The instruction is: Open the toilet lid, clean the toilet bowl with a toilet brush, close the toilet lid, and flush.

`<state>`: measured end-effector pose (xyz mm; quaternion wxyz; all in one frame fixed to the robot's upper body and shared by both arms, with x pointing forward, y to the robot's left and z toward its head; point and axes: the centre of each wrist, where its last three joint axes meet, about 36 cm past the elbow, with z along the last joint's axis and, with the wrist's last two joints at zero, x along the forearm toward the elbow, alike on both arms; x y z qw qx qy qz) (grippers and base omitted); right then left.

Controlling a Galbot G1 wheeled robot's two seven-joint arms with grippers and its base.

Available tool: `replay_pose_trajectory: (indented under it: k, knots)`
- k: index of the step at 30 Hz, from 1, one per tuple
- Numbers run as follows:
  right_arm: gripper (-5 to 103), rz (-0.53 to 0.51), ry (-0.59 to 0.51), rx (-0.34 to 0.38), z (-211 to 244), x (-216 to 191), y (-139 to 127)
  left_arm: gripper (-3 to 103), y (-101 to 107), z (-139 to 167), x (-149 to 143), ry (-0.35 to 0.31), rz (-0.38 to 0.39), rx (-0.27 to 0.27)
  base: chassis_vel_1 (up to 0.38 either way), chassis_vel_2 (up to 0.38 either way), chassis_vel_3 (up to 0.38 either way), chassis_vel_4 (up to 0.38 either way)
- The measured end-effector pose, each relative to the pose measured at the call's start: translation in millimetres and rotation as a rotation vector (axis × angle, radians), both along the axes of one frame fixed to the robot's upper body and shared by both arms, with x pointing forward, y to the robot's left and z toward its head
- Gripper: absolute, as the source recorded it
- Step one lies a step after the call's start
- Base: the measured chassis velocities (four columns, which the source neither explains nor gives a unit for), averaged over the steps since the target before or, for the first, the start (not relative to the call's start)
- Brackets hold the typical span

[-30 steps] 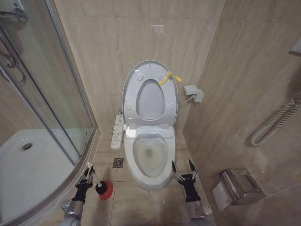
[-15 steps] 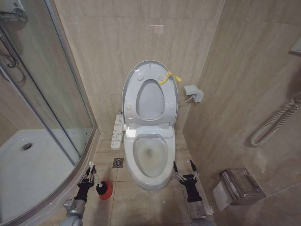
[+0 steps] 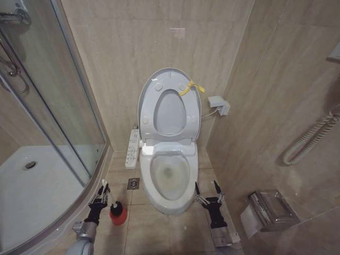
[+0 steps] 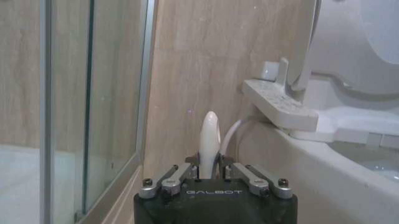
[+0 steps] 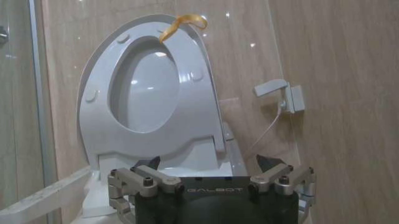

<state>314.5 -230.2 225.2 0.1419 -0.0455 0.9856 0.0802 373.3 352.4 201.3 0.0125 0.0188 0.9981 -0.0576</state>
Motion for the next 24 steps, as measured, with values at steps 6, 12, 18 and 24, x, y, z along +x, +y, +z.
replay_pose_trajectory:
  k: [6,12,18,24]
  knots:
    - [100,0.0,0.0,0.001,-0.5,-0.4,0.8,20,1.8,-2.5,0.6,0.005,0.001,-0.001,0.0,0.0,0.0,0.0]
    - [100,-0.001,0.001,0.002,-1.5,0.2,1.2,20,2.3,-12.8,-3.7,0.028,0.003,0.001,0.0,0.0,0.0,0.0]
    - [100,-0.002,0.002,0.001,-2.3,1.0,1.1,20,0.5,-16.1,-8.1,0.038,-0.005,0.007,0.0,0.0,0.0,0.0]
    - [100,-0.002,0.002,0.001,-2.4,1.8,0.9,20,-0.4,-16.7,-15.0,0.048,0.001,0.012,0.0,0.0,0.0,0.0]
